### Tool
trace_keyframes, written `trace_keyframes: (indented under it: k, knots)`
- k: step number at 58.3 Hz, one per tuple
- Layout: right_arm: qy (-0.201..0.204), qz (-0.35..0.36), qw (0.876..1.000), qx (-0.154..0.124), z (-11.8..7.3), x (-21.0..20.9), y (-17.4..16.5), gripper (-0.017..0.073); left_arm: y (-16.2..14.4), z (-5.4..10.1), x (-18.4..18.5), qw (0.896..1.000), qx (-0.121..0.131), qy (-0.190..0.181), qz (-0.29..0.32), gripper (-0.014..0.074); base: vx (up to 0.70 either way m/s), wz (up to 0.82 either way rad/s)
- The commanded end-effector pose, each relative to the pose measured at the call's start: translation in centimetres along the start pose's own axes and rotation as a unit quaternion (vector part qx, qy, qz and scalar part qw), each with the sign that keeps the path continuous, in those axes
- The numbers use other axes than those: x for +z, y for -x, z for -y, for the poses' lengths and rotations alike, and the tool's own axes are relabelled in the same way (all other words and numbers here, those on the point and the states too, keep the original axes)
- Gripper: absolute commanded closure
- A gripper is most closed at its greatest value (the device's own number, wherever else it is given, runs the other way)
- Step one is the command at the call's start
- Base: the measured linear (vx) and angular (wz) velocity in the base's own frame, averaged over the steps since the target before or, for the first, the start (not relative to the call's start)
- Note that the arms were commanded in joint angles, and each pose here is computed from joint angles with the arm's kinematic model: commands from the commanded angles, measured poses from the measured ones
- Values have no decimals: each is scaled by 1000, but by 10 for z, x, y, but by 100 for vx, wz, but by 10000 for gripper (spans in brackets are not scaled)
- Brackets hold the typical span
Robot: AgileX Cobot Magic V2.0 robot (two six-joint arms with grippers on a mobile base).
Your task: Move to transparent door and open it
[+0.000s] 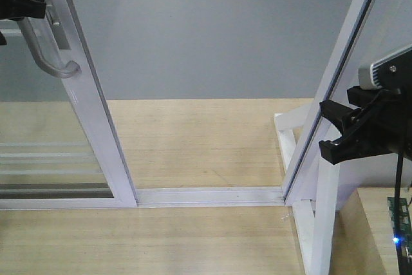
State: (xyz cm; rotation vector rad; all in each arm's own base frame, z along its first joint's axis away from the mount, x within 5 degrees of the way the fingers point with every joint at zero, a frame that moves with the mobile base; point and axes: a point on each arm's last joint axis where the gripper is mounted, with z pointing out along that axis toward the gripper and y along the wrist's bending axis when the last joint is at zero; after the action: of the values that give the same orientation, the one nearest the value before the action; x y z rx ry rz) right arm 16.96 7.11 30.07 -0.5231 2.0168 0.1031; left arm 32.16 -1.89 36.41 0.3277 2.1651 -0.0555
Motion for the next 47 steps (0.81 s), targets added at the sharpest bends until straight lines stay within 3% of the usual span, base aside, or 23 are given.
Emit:
trace_keyframes:
  k: [1, 6, 13, 20, 25, 31, 40, 47]
  knots:
    - [-1, 54, 998, -9, 1, -6, 16, 218, -3, 7, -30, 998, -48, -1, 34, 168, 0, 0]
    - [-1, 54, 998, -9, 1, -6, 16, 218, -30, 18, -40, 995, -97, -24, 14, 168, 0, 0]
    - [-1, 54, 998, -9, 1, -6, 16, 218, -75, 36, -60, 988, -143, -57, -11, 168, 0, 0]
    - [-1, 54, 998, -9, 1, -6, 16, 218, -103, 51, -82, 982, -165, -89, -26, 168, 0, 0]
    - [-1, 54, 998, -9, 1, -6, 16, 218, -116, 57, -97, 983, -154, -95, -30, 170, 0, 0]
    - [-1, 54, 998, -9, 1, -6, 16, 218, -120, 58, -116, 989, -122, -83, -16, 176, 0, 0]
    - [-1, 54, 998, -9, 1, -6, 16, 218, -128, 64, -136, 990, -112, -87, 5, 181, 0, 0]
    - [-1, 54, 998, -9, 1, -6, 16, 218, -143, 59, -144, 994, -83, -30, 62, 247, 0, 0]
